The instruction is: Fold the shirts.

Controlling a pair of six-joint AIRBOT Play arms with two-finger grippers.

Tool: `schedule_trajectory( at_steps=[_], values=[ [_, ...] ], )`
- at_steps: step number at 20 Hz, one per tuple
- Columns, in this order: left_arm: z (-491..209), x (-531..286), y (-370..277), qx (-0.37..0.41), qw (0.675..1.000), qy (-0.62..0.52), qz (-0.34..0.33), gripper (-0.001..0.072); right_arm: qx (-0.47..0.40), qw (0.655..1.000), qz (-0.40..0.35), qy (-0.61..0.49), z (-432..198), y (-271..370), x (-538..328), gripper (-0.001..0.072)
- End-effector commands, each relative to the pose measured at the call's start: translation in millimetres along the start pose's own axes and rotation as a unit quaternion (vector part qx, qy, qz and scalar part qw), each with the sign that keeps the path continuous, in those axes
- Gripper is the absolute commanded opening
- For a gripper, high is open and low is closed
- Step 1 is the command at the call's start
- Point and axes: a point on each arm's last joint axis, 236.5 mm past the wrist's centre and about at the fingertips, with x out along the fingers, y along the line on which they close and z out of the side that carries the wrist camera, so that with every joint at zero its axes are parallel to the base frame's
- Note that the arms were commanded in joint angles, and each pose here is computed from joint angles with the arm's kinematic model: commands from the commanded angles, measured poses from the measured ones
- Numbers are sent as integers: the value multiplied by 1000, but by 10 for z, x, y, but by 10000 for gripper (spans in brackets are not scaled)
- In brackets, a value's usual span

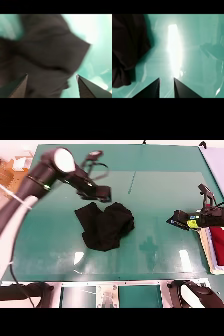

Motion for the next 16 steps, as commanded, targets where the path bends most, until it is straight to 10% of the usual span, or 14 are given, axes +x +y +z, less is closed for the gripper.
schedule_trajectory(
  at_steps=[1, 3, 11, 16],
  values=[
    [-62, -578, 708, -39, 997, 0, 72, 715, -11, 1000, -5, -1, 52, -96, 12, 337],
    [-115, -851, 1134, -79, 991, -10, 109, 715, -25, 1000, -2, 15, 38, -108, 94, 448],
    [-1125, 253, 1667, -172, 976, 99, 88, 715, -36, 987, 97, 119, -121, 267, 864, 445],
    [-1681, 899, 1308, -225, 967, 118, -30, 715, -118, 975, 133, 136, -342, 894, 1355, 503]
  ],
)
